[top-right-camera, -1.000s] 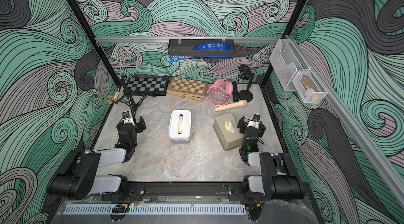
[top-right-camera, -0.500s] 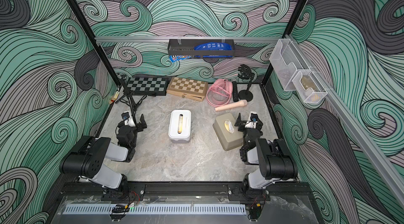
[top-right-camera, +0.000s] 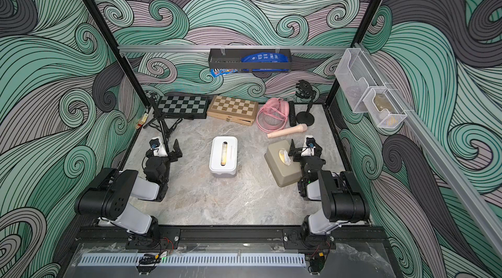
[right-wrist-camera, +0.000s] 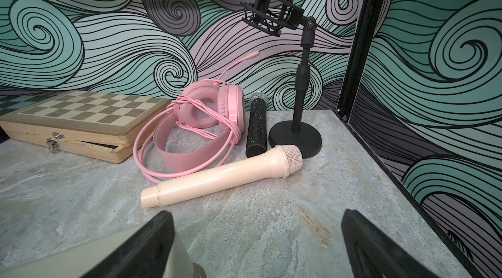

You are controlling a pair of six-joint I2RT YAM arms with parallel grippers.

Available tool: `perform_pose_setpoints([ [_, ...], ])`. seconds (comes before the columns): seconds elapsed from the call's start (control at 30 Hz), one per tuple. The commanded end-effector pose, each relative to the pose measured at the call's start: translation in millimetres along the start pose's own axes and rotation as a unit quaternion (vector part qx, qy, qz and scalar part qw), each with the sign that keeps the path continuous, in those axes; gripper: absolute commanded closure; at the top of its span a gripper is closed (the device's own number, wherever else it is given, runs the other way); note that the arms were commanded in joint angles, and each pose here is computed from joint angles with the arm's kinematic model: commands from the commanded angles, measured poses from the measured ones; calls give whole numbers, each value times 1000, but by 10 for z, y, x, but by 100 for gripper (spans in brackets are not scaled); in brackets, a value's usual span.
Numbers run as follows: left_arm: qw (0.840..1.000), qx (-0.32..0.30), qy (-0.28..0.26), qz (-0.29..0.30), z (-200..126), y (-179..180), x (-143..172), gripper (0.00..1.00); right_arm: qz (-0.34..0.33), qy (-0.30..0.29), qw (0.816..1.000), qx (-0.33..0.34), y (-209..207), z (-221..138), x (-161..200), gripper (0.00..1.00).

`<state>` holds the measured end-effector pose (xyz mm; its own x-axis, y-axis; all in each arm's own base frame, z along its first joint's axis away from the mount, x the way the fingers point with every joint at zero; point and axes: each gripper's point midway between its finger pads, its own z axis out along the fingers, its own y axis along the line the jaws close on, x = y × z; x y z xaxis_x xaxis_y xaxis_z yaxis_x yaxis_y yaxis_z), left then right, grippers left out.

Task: Put the tissue paper into the tissue box
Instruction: Reset both arms

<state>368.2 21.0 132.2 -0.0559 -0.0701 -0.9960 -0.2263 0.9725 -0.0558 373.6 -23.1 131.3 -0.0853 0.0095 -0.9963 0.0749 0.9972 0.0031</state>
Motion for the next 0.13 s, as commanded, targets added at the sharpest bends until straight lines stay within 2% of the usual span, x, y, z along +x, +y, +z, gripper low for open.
perform_pose_setpoints([
  [0.0, 1000, 0, -9, 1, 2, 19, -37, 1, -4, -2, 1000, -7, 21, 32, -22, 0],
  [0.1, 1000, 1, -8, 1, 3, 15, -37, 1, -4, -5, 1000, -7, 22, 7, -33, 0],
])
